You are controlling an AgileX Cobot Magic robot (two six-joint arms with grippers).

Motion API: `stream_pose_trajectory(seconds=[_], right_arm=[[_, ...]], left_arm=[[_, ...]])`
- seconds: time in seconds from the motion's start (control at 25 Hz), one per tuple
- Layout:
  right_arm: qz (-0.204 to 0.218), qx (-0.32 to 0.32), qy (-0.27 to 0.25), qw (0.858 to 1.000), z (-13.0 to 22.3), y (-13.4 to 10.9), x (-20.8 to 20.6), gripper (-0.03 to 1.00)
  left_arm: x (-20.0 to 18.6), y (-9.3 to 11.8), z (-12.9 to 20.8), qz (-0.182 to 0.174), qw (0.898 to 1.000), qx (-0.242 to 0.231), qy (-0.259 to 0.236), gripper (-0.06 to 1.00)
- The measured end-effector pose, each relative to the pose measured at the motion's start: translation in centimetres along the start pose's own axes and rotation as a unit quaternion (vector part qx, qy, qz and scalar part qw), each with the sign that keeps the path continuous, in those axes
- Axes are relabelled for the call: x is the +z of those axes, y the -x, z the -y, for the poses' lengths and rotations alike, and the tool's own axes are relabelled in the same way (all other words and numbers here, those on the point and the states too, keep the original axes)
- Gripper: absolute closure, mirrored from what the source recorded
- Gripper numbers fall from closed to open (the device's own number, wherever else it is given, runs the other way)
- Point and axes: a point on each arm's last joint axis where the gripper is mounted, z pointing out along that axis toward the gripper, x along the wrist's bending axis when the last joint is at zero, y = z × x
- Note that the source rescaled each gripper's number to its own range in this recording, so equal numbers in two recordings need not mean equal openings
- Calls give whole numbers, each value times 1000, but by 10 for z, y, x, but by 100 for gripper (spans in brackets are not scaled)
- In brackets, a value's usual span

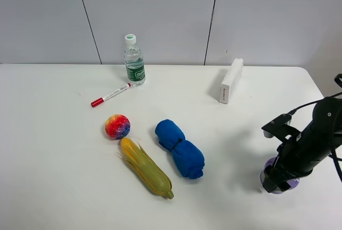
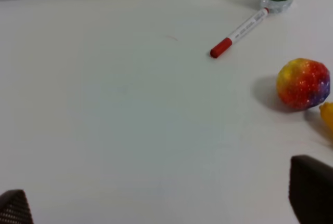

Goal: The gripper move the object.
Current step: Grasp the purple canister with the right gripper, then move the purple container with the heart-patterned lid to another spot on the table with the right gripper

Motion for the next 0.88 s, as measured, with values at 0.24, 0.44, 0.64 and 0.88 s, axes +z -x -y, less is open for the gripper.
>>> stream_pose_trajectory(seconds=[0.24, 0.44, 0.64, 0.88], right_arm=[[0, -1, -1, 1000, 0, 0, 0, 97], [15, -11, 23, 1000, -4, 1, -17, 97], [34, -14, 73, 997, -33, 10, -56, 97], [51, -45, 159, 985, -91, 10, -109, 97]], left_arm=[[0, 0, 0, 0, 1000, 0, 0, -6], [0, 0, 0, 0, 1000, 0, 0, -6], [0, 0, 0, 0, 1000, 0, 0, -6], [0, 0, 0, 0, 1000, 0, 0, -6]])
